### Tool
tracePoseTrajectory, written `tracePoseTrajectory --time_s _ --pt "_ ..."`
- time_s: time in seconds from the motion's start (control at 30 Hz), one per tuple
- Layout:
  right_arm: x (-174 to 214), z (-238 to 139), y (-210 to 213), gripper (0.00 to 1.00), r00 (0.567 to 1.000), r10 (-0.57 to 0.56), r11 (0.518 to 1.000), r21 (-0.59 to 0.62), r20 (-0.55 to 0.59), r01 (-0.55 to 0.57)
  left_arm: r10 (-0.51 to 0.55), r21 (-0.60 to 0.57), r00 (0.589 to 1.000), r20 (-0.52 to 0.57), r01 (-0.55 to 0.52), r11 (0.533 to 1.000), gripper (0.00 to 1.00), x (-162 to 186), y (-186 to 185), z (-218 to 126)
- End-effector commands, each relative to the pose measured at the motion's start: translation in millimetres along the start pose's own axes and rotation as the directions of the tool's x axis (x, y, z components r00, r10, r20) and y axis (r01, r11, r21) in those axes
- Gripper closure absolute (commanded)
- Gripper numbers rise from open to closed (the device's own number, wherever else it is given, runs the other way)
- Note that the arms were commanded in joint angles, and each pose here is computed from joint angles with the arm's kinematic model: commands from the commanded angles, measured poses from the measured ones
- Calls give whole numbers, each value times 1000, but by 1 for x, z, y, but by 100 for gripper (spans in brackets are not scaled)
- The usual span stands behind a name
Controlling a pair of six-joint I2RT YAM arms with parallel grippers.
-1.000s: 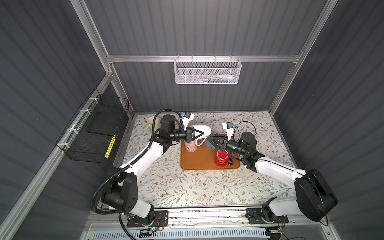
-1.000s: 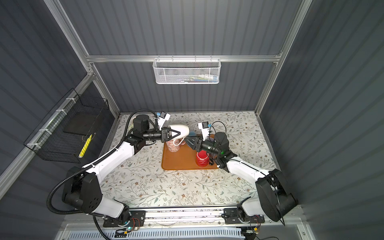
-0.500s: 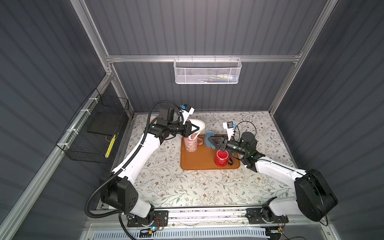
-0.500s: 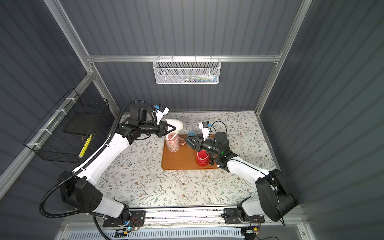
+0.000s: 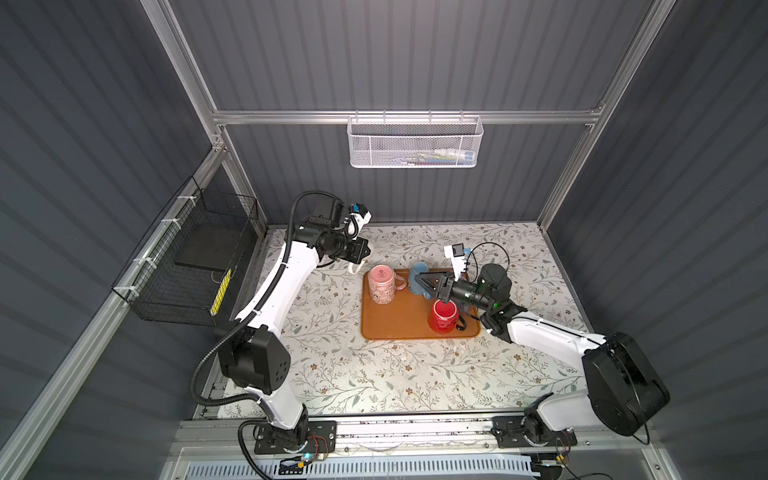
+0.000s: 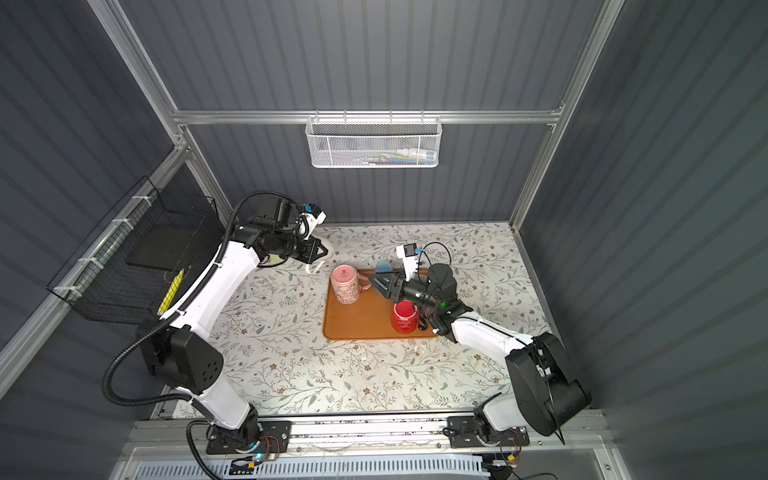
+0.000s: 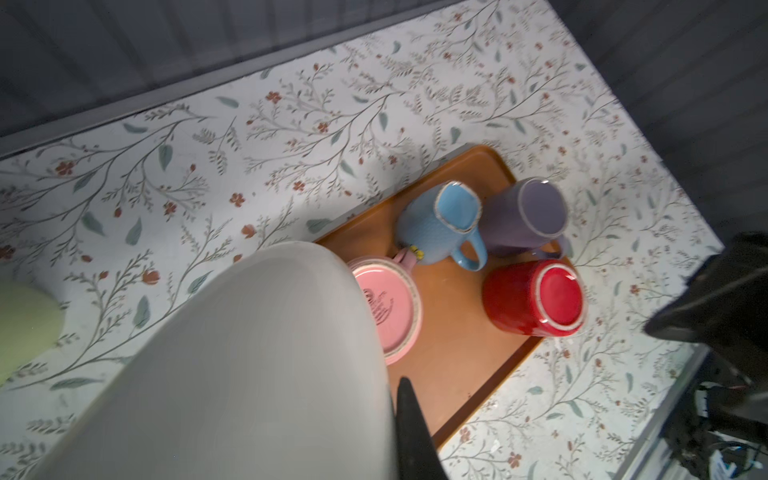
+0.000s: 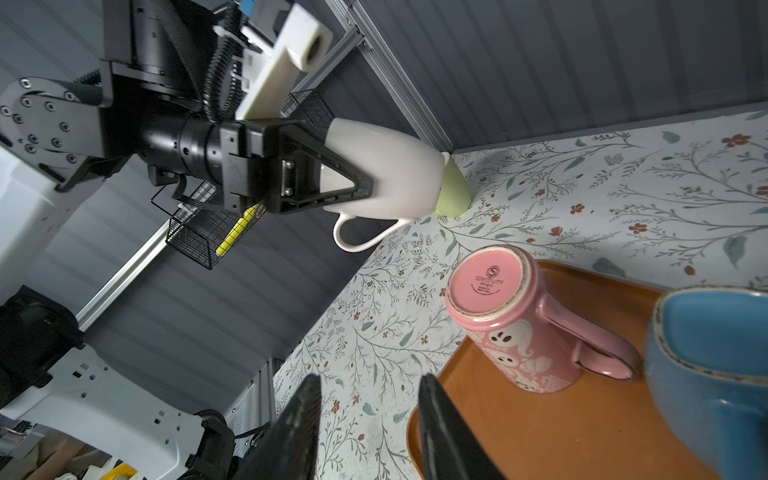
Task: Turn the mug right side up
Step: 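Open the right gripper and carry the white mug away with the left gripper, then lower the white mug upright beside the green mug with the left gripper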
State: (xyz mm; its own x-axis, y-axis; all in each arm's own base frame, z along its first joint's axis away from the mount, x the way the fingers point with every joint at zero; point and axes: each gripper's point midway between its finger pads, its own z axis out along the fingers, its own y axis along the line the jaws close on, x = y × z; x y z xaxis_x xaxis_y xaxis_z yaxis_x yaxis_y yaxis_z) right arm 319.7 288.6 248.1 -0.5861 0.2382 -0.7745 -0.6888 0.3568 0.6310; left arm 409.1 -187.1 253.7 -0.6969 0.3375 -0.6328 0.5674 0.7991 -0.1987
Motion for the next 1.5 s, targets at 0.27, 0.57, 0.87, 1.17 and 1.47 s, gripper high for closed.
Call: tracePoseTrajectory --time_s 0.27,0.57,0.87,1.17,1.47 --pt "9 0 -4 59 999 34 999 -32 7 -34 44 -180 991 -127 -67 981 100 -8 81 27" --pt "17 -1 -8 59 998 59 998 -33 2 -59 28 -260 972 -233 -90 961 100 -14 135 58" --pt "20 2 -9 59 997 74 997 -36 -9 -74 -18 -262 965 -262 -53 964 100 1 171 92" --pt "21 7 -10 60 997 81 996 -36 -13 -82 -11 -212 963 -268 -48 976 100 8 170 111" --pt "24 14 -13 60 995 100 994 -50 -19 -101 -7 -185 956 -294 -50 981 100 18 168 122"
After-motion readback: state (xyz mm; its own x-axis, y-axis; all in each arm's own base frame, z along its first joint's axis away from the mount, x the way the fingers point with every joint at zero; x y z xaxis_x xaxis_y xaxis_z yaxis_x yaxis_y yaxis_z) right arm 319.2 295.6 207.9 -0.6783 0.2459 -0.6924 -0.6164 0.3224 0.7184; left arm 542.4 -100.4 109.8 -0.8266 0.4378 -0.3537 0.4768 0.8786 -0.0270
